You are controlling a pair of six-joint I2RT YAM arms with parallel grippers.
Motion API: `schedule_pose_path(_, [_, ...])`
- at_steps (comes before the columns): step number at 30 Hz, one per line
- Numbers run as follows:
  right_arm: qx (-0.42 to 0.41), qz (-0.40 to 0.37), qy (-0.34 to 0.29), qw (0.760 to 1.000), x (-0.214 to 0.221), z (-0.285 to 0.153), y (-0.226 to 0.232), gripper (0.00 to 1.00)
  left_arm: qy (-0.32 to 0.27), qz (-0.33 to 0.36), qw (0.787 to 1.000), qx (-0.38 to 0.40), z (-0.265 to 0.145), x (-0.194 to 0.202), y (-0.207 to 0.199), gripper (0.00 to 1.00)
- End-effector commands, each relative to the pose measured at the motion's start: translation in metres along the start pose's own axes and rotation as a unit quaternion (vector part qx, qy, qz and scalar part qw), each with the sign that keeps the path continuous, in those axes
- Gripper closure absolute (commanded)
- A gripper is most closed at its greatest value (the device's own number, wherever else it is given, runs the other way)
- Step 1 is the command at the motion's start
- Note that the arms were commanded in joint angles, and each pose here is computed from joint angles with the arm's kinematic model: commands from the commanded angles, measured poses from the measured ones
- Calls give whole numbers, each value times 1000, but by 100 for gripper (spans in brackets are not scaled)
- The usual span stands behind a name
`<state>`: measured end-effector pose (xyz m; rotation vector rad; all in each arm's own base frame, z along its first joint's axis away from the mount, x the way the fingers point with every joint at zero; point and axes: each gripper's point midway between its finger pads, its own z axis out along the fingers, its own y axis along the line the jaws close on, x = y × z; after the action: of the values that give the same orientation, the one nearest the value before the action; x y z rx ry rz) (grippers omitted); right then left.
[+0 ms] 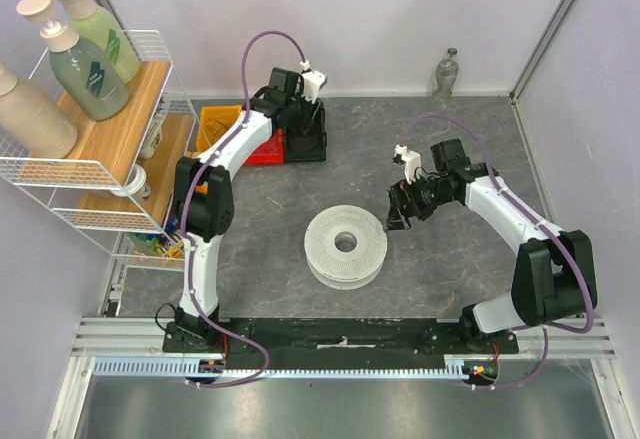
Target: Wrap the cables
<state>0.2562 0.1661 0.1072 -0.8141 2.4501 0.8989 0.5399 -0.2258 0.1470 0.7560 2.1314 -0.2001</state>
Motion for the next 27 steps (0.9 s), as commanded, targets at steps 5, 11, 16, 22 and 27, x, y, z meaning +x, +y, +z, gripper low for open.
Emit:
schedule_pose_path(5, [10,11,-26,1000,-3,-10,-6,2,-34,59,997,30,31,-10,-5,53])
schedule_pose_path(11, [9,18,-34,999,-5,-12,-8,2,-30,60,997,45,50,3,-10,53])
schedule_pose_path(16, [11,20,-36,999,-6,-13,-10,2,-30,51,996,64,63,8,-17,53])
schedule_pose_path(22, [-12,27,-37,999,-5,-11,-5,2,-30,49,997,44,79,15,-9,54])
schedule_pose_path(27, [-22,30,-37,999,-6,-10,-2,2,-35,55,997,33,86,14,-4,53])
